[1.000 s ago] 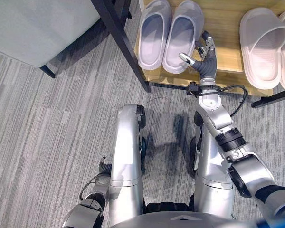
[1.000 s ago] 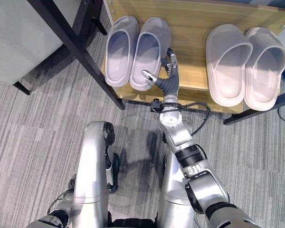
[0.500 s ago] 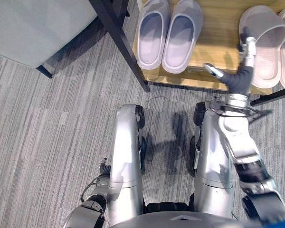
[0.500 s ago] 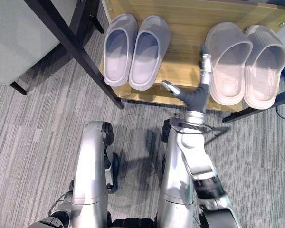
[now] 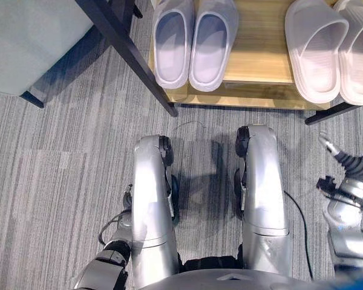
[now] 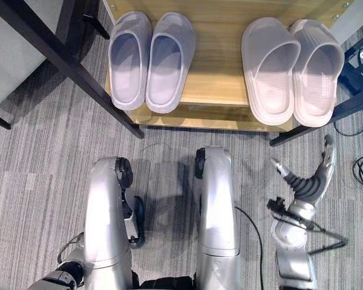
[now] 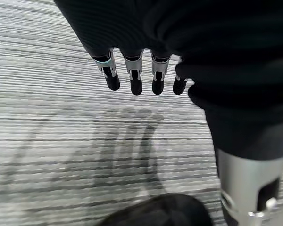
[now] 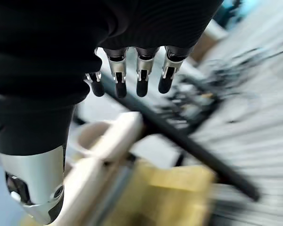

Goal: Arrange the slippers neatly on the shoe rack.

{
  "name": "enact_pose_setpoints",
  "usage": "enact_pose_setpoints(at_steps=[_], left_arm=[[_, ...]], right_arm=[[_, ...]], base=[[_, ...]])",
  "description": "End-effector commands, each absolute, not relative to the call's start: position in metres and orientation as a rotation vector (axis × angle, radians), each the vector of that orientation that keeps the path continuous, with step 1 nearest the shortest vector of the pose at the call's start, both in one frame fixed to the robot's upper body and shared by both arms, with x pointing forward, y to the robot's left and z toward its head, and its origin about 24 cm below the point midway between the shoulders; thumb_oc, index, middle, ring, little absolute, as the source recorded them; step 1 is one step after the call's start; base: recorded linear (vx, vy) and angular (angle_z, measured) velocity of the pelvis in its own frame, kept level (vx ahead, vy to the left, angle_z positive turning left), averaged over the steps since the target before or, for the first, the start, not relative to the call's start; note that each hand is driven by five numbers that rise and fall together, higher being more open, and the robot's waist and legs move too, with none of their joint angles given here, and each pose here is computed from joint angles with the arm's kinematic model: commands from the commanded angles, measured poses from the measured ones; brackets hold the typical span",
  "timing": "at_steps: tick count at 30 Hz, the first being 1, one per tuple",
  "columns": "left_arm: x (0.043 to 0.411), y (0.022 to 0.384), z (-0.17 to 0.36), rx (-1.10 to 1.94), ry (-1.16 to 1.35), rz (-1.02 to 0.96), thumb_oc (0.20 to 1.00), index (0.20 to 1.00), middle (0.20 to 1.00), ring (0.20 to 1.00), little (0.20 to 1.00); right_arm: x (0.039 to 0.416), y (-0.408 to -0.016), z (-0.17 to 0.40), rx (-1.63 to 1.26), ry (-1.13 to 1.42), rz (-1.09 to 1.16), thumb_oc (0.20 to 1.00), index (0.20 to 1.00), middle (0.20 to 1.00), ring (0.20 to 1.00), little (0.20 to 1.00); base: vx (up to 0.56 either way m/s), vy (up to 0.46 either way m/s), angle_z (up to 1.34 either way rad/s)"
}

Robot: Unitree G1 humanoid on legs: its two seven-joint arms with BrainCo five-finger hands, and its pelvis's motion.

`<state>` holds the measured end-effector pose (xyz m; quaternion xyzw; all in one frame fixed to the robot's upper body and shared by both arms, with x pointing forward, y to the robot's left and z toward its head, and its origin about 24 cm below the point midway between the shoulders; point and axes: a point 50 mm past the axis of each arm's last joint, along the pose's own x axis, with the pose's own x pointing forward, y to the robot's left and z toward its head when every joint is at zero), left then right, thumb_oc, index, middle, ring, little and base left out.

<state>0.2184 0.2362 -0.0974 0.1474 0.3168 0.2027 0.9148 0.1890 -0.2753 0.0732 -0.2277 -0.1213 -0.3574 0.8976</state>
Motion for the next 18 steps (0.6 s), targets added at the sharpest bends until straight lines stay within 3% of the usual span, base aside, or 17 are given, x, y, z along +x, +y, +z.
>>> enact_pose_setpoints(at_steps=[1,6,11,18], left_arm=[[0.185,0.217,-0.123,0.309,0.761,0.376,1.0,1.0,1.0,1.0,1.0],[0.18,0.218,-0.124,0.342,0.762,0.371,1.0,1.0,1.0,1.0,1.0],[0.18,0.225,-0.125,0.384,0.789,0.352,1.0,1.0,1.0,1.0,1.0],[0.201,0.231,-0.114,0.369,0.739,0.362,1.0,1.0,1.0,1.0,1.0]], right_arm=[[0.195,-0.287,0.094,-0.534,-0.348,-0.811,1.0,1.0,1.0,1.0,1.0],[0.174,-0.341,0.003,-0.483,0.165,-1.102,1.0,1.0,1.0,1.0,1.0],[0.148,-0.353,-0.077,-0.227,0.694,-1.178,1.0,1.0,1.0,1.0,1.0],[0.187,-0.328,-0.079,-0.228,0.68,-0.933,1.0,1.0,1.0,1.0,1.0]], base=[[-0.01,0.04,-0.01],[-0.02,0.021,0.0],[-0.05,-0.01,0.04],[-0.1,0.029,0.03]])
